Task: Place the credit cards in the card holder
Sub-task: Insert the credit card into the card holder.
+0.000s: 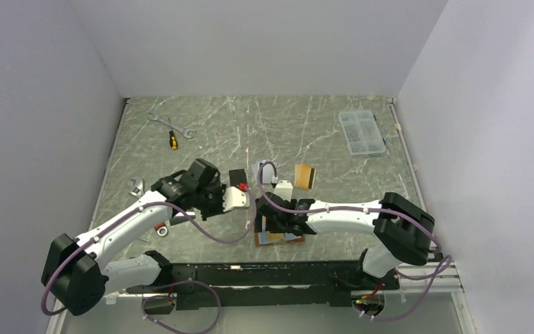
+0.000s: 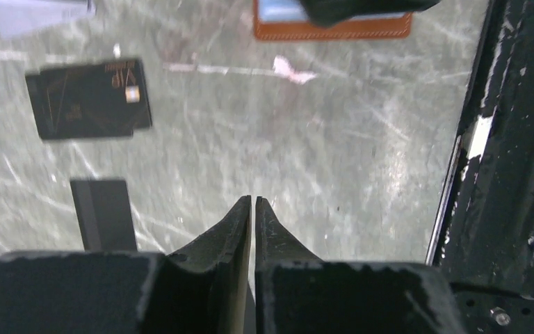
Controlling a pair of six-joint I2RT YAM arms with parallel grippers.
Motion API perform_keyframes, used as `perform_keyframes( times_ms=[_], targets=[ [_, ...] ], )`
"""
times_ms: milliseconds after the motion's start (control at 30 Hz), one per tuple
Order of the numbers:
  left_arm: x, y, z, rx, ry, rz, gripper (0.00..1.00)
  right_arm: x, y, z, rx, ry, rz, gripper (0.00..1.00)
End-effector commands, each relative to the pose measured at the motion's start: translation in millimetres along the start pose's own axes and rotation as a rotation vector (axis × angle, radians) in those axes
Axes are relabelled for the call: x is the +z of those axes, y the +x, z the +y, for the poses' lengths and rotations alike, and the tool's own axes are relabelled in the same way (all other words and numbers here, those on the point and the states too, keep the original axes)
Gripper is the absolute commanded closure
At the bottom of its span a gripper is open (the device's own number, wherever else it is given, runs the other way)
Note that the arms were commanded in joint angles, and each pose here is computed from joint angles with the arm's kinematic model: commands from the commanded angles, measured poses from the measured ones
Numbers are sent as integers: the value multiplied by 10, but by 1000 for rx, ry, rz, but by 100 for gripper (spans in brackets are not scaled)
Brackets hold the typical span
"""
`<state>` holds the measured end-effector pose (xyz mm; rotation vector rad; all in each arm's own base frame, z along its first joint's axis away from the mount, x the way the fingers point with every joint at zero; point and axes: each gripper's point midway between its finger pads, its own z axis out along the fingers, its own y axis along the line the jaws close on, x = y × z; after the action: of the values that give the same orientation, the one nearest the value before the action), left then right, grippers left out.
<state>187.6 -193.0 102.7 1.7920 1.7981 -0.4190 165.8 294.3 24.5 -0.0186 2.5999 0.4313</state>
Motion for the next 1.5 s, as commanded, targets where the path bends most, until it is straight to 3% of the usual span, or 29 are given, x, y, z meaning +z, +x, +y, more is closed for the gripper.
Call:
perform_keyframes(
  times_ms=[0,500,667,900,1067,1233,1333,1467],
  targets=[
    [-263,44,53,-94,15,-44,88,140,387,-480,-88,224,98,14],
    [-565,50,271,-233,-63,-100,87,158,439,-511,-167,335,81,28],
    [-614,15,294,-242,-69,-99,87,138,418,-524,-212,404,67,19],
    [-618,9,284,-259,-64,-99,87,127,456,-489,-212,393,70,18],
    [-592,32,283,-263,-59,-91,87,99,399,-459,-208,377,41,30],
    [-583,23,295,-268,-58,-94,87,54,318,-446,-205,377,7,52],
    [-568,24,298,-272,-54,-95,87,28,286,-459,-204,393,-3,49],
    [-550,25,308,-274,-50,-93,87,-59,207,-394,-197,370,-20,34]
  ],
)
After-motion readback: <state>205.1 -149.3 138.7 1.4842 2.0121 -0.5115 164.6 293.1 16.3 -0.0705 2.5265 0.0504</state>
